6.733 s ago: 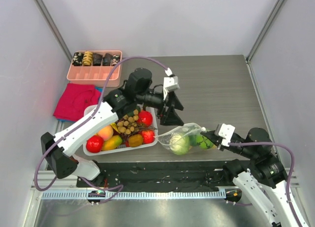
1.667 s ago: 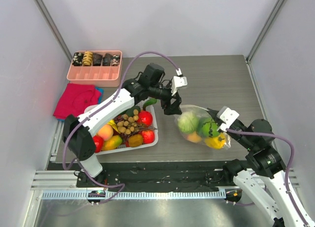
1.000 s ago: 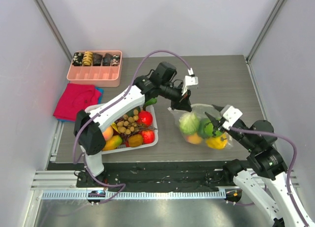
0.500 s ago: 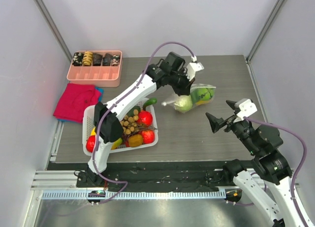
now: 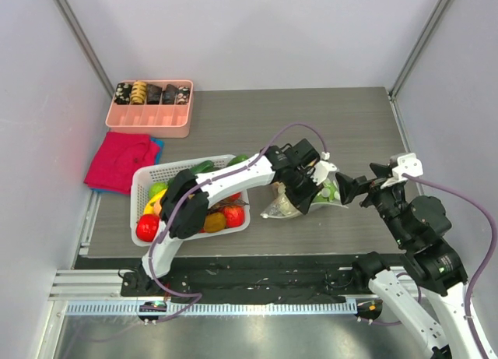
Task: Place the food in the zip-top bag and seal the zipper
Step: Place the zipper food storage bag at the center of the board, then reset both arms
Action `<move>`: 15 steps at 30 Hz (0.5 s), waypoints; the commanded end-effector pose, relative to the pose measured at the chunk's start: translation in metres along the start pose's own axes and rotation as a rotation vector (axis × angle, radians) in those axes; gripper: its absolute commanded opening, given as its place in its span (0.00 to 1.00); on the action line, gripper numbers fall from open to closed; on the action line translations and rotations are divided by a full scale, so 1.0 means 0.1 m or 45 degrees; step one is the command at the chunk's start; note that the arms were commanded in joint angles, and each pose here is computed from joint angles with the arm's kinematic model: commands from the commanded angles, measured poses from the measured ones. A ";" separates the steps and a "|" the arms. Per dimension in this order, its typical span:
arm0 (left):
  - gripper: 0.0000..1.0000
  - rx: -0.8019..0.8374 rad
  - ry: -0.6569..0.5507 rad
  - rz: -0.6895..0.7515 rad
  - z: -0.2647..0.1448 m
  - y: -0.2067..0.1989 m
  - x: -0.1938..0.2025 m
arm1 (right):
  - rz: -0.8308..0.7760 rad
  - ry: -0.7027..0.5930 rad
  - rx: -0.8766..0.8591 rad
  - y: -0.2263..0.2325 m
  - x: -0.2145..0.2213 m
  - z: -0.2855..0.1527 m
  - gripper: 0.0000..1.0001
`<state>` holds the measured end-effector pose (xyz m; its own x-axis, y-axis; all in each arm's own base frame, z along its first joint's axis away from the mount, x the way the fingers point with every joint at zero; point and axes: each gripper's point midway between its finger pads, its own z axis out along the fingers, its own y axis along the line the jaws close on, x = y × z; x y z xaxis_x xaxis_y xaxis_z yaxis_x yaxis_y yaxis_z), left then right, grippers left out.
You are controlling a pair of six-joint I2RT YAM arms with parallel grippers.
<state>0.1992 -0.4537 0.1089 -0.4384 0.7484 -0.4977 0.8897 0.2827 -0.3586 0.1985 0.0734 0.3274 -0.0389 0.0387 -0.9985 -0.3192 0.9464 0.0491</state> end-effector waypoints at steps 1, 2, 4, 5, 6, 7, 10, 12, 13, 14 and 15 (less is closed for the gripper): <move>0.30 0.117 -0.145 -0.115 -0.34 -0.29 -0.24 | 0.101 -0.058 0.104 -0.12 -0.23 -0.07 1.00; 0.47 0.115 -0.178 -0.097 -0.45 -0.35 -0.30 | 0.111 -0.052 0.118 -0.13 -0.22 -0.08 1.00; 0.60 0.108 -0.227 -0.058 -0.65 -0.40 -0.39 | 0.113 -0.051 0.134 -0.15 -0.22 -0.08 1.00; 0.81 0.097 -0.280 -0.034 -0.84 -0.42 -0.47 | 0.113 -0.050 0.140 -0.16 -0.22 -0.08 1.00; 0.94 0.091 -0.312 -0.021 -0.97 -0.41 -0.52 | 0.110 -0.043 0.153 -0.18 -0.20 -0.07 1.00; 1.00 0.092 -0.347 0.005 -1.11 -0.42 -0.58 | 0.108 -0.041 0.153 -0.18 -0.20 -0.07 1.00; 1.00 0.039 -0.493 -0.005 -1.66 -0.26 -0.77 | 0.101 -0.024 0.172 -0.20 -0.17 -0.03 1.00; 1.00 -0.050 -0.605 -0.042 -2.09 -0.01 -0.82 | 0.103 -0.013 0.177 -0.20 -0.17 0.02 1.00; 1.00 -0.093 -0.646 -0.068 -2.26 0.11 -0.81 | 0.100 -0.004 0.172 -0.19 -0.16 0.04 1.00; 1.00 -0.151 -0.680 -0.117 -2.39 0.24 -0.79 | 0.099 -0.002 0.170 -0.19 -0.17 0.06 1.00; 1.00 -0.236 -0.744 -0.167 -2.69 0.43 -0.72 | 0.097 0.015 0.170 -0.18 -0.16 0.11 1.00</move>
<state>0.2554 -0.4029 0.2735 -0.5124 0.4484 -0.7324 0.8553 0.3425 -0.3887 0.2053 0.0588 0.3255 -0.0893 0.0830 -0.9925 -0.2092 0.9727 0.1002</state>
